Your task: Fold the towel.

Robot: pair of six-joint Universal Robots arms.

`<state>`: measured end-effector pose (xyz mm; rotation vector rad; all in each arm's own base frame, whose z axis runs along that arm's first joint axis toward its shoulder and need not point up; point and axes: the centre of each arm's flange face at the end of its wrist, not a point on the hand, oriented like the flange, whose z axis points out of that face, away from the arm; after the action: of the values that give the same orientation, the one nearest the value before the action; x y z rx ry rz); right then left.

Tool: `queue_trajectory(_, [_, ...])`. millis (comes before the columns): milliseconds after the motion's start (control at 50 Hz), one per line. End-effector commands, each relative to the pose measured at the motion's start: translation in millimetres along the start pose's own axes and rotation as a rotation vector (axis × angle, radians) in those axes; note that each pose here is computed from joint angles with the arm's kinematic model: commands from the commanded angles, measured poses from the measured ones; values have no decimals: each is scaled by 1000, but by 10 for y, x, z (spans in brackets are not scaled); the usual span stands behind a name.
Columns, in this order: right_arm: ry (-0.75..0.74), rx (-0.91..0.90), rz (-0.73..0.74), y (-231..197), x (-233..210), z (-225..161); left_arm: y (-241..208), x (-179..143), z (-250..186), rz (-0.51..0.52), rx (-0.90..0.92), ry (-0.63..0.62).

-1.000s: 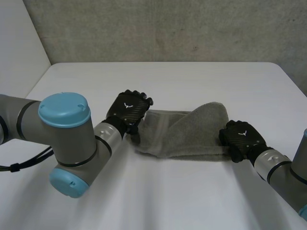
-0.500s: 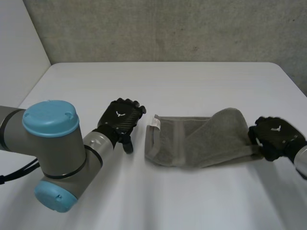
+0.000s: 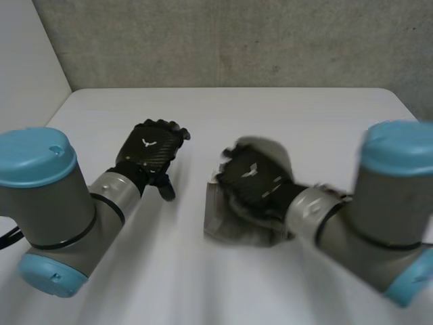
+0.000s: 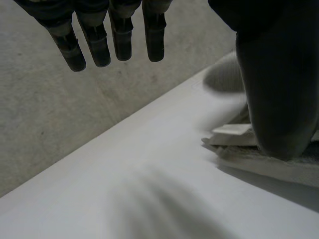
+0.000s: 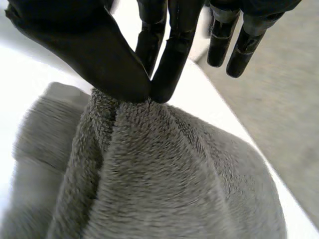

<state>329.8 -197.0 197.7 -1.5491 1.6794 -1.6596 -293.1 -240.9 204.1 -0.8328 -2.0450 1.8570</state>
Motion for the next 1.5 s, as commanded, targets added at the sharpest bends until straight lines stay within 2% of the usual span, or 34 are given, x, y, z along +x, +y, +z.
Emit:
queue_trajectory(20, [-70, -41, -4, 300, -432, 275, -17, -55, 2, -32, 3, -28])
queue_trajectory(160, [-50, -49, 21, 325, -395, 273, -9, -62, 21, -36, 2, -31])
queue_trajectory(320, [94, 18, 194, 53, 77, -30, -153, -43, 122, -36, 54, -26])
queue_trajectory(360, [169, 36, 262, -2, 306, -182, -245, 32, 225, -84, 90, -13])
queue_trajectory(480, [232, 7, 363, 80, 499, -307, -333, 85, 310, -159, 123, -12])
queue_trajectory(520, [234, -8, 388, 106, 509, -325, -364, 154, 355, -192, 138, 9])
queue_trajectory(680, [336, -58, 513, 362, 827, -326, -234, 572, 436, -201, 114, 102])
queue_trajectory(800, [340, -131, 602, 671, 818, -126, 50, 792, 475, -198, 45, 146])
queue_trajectory(920, [323, -184, 658, 932, 773, 51, 240, 859, 488, -194, -3, 156])
queue_trajectory(1180, [304, -206, 689, 1052, 547, 280, 789, 910, 526, -141, -137, 140])
queue_trajectory(1320, [295, -217, 685, 1058, 467, 303, 828, 829, 532, -81, -150, 91])
queue_trajectory(1500, [316, -175, 658, 883, 562, 248, 611, 731, 499, -93, -111, 69])
